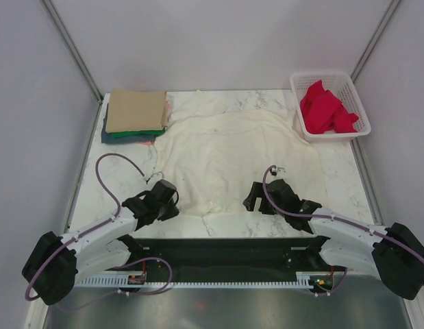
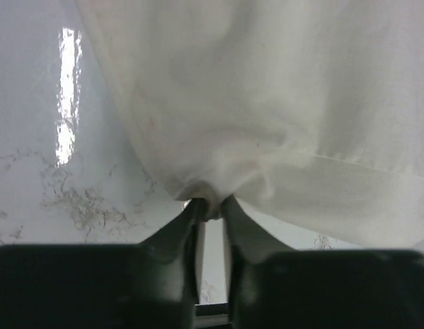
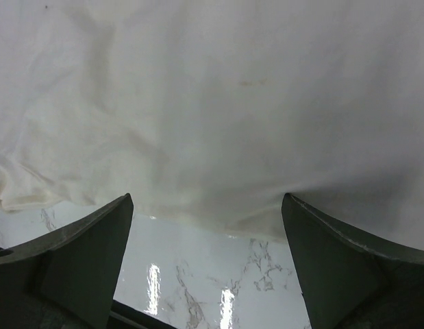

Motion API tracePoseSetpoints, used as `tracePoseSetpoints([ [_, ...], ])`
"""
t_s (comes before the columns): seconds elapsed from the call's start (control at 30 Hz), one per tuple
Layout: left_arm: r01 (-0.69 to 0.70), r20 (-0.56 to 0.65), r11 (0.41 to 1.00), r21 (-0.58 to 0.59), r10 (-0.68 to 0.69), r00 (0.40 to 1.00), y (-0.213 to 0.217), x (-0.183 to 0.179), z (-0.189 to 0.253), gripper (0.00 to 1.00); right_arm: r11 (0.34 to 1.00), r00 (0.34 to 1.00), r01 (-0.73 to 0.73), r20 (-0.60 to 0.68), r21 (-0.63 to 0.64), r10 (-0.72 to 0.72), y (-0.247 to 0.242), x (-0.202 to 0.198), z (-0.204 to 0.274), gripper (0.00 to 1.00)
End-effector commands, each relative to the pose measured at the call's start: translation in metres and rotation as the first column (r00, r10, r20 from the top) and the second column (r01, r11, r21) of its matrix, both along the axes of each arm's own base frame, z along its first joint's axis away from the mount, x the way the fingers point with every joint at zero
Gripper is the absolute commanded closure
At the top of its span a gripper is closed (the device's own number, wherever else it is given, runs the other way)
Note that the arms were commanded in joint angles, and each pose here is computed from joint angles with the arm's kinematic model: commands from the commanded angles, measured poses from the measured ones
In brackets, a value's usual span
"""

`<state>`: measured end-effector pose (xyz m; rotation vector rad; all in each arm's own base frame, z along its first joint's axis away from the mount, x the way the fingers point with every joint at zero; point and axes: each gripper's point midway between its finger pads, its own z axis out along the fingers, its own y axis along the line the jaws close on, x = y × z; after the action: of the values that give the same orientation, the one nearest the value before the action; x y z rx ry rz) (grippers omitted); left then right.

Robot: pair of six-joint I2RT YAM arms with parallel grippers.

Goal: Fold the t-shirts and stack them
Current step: Flatten the tshirt out

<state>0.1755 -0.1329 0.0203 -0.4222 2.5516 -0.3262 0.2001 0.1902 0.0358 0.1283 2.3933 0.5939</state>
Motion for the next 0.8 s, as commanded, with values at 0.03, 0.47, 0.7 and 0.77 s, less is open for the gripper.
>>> tracePoseSetpoints([
  [0.03, 0.064, 0.192, 0.998, 0.002, -0.063, 0.979, -0.021, 0.046, 0.055, 0.96, 1.0, 0.999, 0.021, 0.036, 0.008, -0.021, 0.001, 0.007, -0.004, 0.02],
  [0.47, 0.267, 0.03, 0.964, 0.0, -0.267, 0.963, -0.036, 0.109, 0.131, 0.4, 1.0, 1.0, -0.012, 0.003, -0.023, 0.012, 0.008, 0.009, -0.014, 0.02],
  [0.7, 0.178, 0.041, 0.98, -0.092, -0.175, 0.984, -0.026, 0.074, 0.092, 0.29, 0.999, 0.999, -0.032, 0.002, -0.012, 0.032, 0.009, 0.005, -0.016, 0.02],
  [0.77, 0.141, 0.074, 0.987, -0.08, -0.135, 0.988, -0.015, 0.066, 0.089, 0.3, 0.999, 0.999, -0.036, 0.002, -0.01, 0.036, 0.01, 0.006, -0.015, 0.02],
])
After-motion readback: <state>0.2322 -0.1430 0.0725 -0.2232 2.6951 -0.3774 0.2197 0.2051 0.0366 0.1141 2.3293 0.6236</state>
